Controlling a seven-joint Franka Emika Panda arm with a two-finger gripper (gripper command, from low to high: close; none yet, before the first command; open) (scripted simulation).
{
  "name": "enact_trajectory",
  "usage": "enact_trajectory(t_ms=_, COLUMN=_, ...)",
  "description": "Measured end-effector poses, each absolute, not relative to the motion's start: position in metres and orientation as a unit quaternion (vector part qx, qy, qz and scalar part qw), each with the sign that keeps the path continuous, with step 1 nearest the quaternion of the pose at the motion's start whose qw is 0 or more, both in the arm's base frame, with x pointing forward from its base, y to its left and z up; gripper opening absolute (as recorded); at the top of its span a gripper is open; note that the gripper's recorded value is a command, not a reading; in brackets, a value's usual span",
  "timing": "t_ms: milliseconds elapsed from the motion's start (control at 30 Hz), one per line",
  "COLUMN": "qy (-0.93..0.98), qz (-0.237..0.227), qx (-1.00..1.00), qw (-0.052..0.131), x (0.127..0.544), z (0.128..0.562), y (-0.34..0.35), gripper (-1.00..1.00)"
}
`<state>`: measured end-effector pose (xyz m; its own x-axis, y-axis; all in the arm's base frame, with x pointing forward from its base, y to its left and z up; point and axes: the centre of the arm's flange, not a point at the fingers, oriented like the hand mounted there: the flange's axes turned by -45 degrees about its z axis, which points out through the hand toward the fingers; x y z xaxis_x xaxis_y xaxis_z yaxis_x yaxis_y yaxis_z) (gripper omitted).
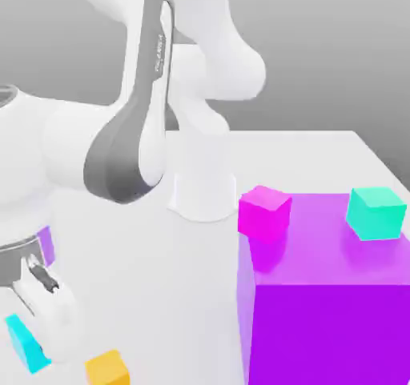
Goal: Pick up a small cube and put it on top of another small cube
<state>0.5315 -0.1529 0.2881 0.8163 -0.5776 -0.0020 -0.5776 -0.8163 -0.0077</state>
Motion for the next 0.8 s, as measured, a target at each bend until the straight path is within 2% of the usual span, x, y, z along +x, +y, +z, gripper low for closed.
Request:
enact_trajectory(t_ms=233, qy=0.079, qz=0.000, qx=-0.997, qw=0.005, x=0.509, z=0.375, y=-0.030, gripper=-1.00)
enact_trajectory(t_ms=533, qy=-0.181, qz=0.000, qx=-0.984, qw=0.003, x=0.429, z=0.461, y=0.070, gripper=-1.00)
enact_trajectory(t_ms=667, qy=-0.207, qz=0.000, qx=-0.978, qw=0.003, x=0.420, z=0.418, y=0.079, gripper=-1.00)
enact_trajectory(t_ms=700, qy=-0.208, qz=0.000, qx=-0.978, qw=0.003, x=0.419, z=0.409, y=0.079, gripper=1.00)
enact_trajectory(t_ms=800, qy=-0.208, qz=0.000, qx=-0.978, qw=0.003, x=0.419, z=0.409, y=0.079, gripper=1.00)
